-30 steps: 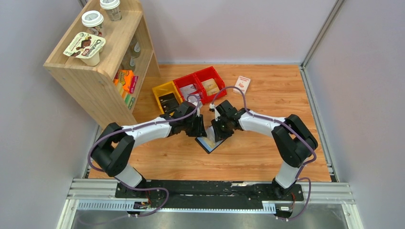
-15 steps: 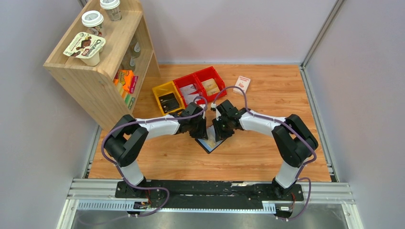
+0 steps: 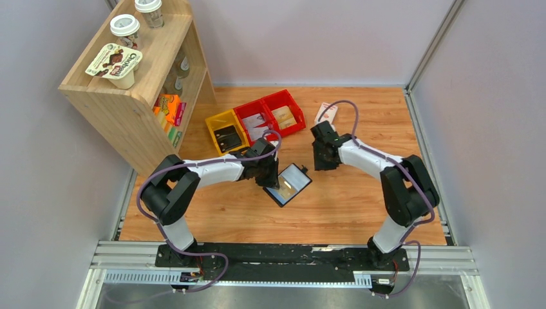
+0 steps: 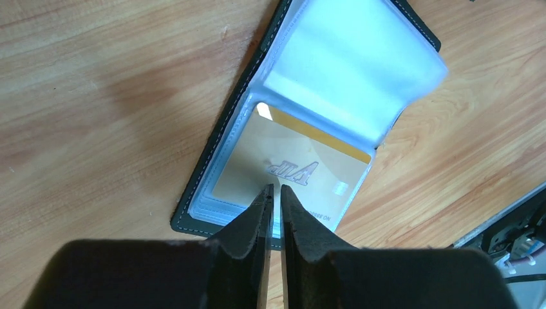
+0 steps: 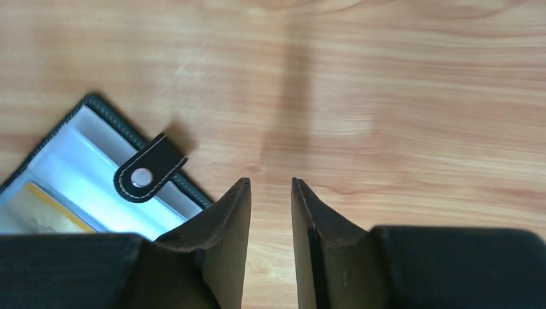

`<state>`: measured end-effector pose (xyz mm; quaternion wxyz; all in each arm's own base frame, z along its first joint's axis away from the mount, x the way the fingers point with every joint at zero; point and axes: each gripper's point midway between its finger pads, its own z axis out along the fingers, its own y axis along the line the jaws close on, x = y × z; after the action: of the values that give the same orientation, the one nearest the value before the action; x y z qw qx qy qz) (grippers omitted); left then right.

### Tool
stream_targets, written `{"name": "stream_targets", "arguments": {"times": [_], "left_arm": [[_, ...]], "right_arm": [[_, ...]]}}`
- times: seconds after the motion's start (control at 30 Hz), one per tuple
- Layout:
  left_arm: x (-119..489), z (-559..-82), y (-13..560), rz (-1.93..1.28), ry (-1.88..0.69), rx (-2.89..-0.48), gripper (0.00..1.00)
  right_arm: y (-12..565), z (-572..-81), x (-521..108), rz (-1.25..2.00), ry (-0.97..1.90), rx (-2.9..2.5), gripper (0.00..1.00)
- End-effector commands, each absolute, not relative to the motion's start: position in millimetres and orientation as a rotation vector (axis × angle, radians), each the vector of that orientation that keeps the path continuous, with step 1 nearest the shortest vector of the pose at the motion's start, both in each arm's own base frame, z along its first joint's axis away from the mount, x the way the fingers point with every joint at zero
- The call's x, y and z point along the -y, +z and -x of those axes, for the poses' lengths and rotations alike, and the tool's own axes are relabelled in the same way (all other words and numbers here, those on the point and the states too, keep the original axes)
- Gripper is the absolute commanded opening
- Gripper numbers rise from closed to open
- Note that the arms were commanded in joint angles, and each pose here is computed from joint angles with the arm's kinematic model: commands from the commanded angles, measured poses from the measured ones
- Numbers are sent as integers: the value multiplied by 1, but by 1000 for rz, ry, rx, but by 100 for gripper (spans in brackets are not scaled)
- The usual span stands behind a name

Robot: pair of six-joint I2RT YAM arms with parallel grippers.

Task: Take the credit cards out of the card holder
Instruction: Remove the credit card from the card holder.

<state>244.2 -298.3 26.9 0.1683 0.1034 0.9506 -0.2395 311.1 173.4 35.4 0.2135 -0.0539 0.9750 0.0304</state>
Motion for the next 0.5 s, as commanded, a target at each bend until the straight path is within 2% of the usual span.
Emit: {"name": "stream_targets", "arguments": {"times": [0.0,0.23,0.4,0.47], "left_arm": [[275,-232,11,-335,-534,-2776,17],[281,-244,35,-289,-575,-2677,19],[280,-257,66,-182,-609,-2547,27],[283,-258,71,-155,-639,-2534,28]], "right_arm": [[94,-330,-176,64,230,-2513,36],[125,-288,-239,378,808,-2377,41],[111,-278,-263,418,998,-2427,41],[102,-280,-268,413,1028,-2454,41]]}}
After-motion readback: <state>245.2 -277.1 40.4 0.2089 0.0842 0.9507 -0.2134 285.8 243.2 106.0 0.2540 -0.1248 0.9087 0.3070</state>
